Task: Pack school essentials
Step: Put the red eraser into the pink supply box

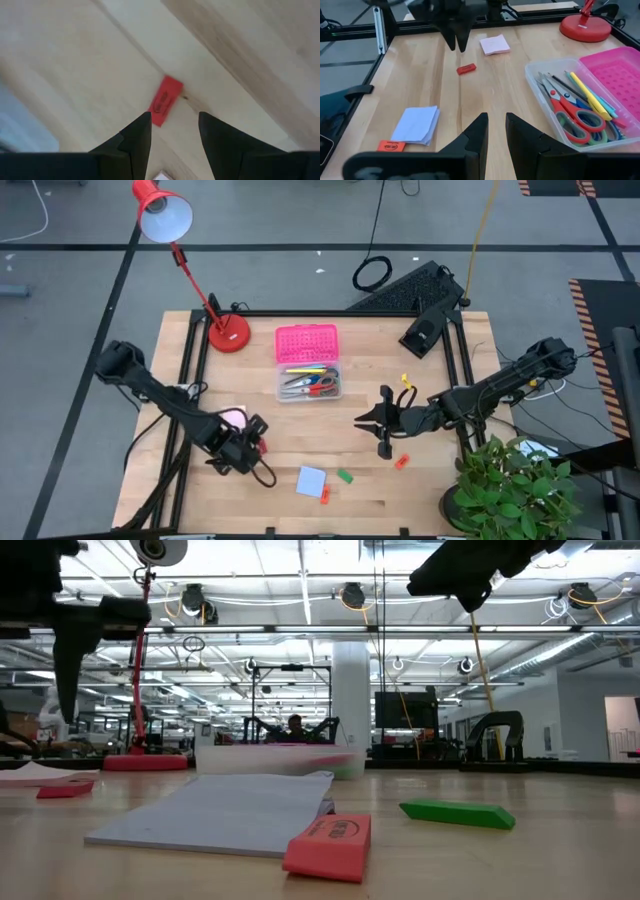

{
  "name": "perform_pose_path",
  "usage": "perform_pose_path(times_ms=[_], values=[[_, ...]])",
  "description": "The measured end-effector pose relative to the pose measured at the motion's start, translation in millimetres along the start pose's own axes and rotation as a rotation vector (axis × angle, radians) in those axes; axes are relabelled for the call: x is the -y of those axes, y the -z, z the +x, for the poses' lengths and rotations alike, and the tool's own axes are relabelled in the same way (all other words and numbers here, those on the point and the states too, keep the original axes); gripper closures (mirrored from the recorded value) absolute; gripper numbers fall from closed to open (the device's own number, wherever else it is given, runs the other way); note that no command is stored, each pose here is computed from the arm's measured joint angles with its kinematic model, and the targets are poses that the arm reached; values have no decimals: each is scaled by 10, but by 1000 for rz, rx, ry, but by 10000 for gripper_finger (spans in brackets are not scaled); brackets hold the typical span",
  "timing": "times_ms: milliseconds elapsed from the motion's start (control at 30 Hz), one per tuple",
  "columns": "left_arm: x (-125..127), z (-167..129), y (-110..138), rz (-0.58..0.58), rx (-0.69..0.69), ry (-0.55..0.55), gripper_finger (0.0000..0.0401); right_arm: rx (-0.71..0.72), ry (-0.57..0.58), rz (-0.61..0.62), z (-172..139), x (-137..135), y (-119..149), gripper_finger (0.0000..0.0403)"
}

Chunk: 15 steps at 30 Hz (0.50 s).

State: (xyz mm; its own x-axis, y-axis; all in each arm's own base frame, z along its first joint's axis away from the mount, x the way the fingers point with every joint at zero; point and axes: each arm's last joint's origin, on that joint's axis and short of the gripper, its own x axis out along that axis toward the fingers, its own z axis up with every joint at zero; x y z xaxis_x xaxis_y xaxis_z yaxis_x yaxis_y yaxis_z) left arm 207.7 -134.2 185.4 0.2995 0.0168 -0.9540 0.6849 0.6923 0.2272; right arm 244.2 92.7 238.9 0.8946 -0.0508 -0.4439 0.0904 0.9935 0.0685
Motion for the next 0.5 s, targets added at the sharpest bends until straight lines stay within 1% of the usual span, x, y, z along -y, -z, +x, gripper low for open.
perform_pose_path(times_ms=[67,233,333,500], values=[[-29,75,-11,26,-14,19,233,0,0,1,-1,0,0,344],[-162,223,12,32,-56,40,232,0,0,-21,-1,0,0,344],[-234,318,38,42,-71,104,231,0,0,-23,-1,0,-1,344],[-326,399,66,76,-75,137,216,0,0,-23,-1,0,0,344]])
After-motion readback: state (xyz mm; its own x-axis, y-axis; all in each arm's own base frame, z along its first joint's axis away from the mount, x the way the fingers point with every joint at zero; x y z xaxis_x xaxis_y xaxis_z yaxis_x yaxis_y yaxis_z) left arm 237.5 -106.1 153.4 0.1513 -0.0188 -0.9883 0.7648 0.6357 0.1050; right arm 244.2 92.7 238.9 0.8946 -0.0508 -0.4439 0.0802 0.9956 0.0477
